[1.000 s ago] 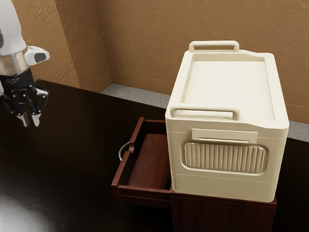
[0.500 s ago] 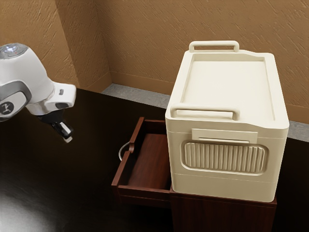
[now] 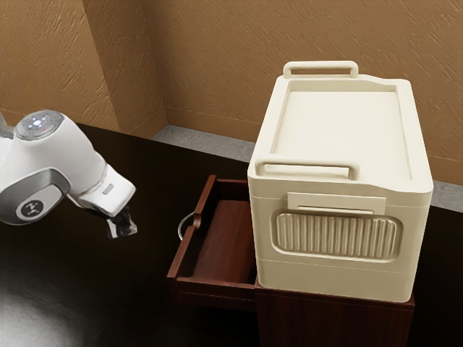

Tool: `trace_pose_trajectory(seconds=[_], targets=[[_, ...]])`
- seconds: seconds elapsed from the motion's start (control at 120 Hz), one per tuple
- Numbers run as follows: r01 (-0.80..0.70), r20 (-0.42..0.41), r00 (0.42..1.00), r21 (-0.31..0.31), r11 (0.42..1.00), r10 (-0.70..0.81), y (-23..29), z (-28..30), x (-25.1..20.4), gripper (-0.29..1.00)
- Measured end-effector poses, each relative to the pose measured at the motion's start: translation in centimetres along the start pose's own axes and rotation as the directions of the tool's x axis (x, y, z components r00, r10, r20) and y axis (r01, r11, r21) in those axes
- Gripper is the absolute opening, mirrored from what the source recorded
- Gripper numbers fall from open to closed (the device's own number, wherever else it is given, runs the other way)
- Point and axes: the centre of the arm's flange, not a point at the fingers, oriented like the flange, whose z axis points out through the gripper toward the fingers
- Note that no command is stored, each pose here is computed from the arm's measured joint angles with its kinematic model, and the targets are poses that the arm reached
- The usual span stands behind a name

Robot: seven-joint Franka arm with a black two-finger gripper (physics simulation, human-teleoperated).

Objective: Push the drawer handle with one arm to close the drawer

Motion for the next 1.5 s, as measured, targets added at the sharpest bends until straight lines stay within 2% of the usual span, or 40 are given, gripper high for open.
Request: trace_pose_trajectory(seconds=[0.225, 0.325, 0.475, 0.642, 1.025, 1.192, 1.5], targets=[[-0.183, 0.007, 0.983, 0.032, 0.983, 0.183, 0.8, 1.9, 2.2, -0.08], [-0.277, 0.004, 0.961, 0.068, 0.958, 0.278, 1.3, 2.1, 3.3, -0.08], [-0.340, 0.004, 0.940, 0.072, 0.938, 0.341, 1.6, 3.3, 3.9, -0.08], [-0.385, 0.002, 0.922, 0.092, 0.918, 0.387, 0.6, 3.8, 5.5, -0.08], [-0.417, -0.012, 0.908, 0.076, 0.906, 0.419, 0.2, 6.4, 7.5, -0.08], [-0.451, -0.024, 0.890, 0.089, 0.888, 0.455, 0.0, 7.2, 11.2, -0.08], [-0.479, -0.070, 0.873, 0.072, 0.875, 0.483, 1.6, 8.8, 16.9, -0.08]])
